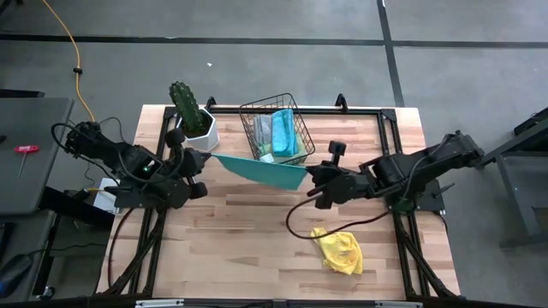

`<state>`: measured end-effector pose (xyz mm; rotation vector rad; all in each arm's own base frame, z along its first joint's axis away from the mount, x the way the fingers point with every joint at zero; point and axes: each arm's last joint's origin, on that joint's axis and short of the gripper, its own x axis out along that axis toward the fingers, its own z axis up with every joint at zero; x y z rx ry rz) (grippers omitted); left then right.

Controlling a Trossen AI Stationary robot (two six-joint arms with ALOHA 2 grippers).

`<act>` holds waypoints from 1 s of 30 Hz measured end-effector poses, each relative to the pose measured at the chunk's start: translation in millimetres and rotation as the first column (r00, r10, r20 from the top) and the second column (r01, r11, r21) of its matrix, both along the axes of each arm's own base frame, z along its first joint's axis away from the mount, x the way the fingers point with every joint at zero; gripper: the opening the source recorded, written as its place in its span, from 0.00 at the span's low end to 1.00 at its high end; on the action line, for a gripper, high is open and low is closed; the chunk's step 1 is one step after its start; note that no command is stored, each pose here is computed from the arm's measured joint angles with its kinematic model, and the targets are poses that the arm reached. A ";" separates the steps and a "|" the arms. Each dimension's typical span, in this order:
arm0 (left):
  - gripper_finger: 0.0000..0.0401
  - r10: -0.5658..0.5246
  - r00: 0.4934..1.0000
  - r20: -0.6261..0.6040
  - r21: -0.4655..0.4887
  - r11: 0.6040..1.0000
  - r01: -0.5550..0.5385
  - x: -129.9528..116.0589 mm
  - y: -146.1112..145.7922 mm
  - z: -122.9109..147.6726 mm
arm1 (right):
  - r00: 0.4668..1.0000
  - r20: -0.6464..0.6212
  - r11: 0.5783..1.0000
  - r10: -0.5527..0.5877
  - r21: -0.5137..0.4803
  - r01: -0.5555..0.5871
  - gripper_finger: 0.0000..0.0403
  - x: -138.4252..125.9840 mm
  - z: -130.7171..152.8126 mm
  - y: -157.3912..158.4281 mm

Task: Fold microfiber towels
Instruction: Fold the blue microfiber cloth

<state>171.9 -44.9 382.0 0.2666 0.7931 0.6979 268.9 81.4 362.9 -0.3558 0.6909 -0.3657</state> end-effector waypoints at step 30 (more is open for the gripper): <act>0.00 -0.121 0.960 0.250 -0.433 0.874 0.223 -10.7 -99.9 -127.4 | 0.973 0.020 0.863 0.229 0.459 -0.212 0.00 -6.2 -124.9 68.3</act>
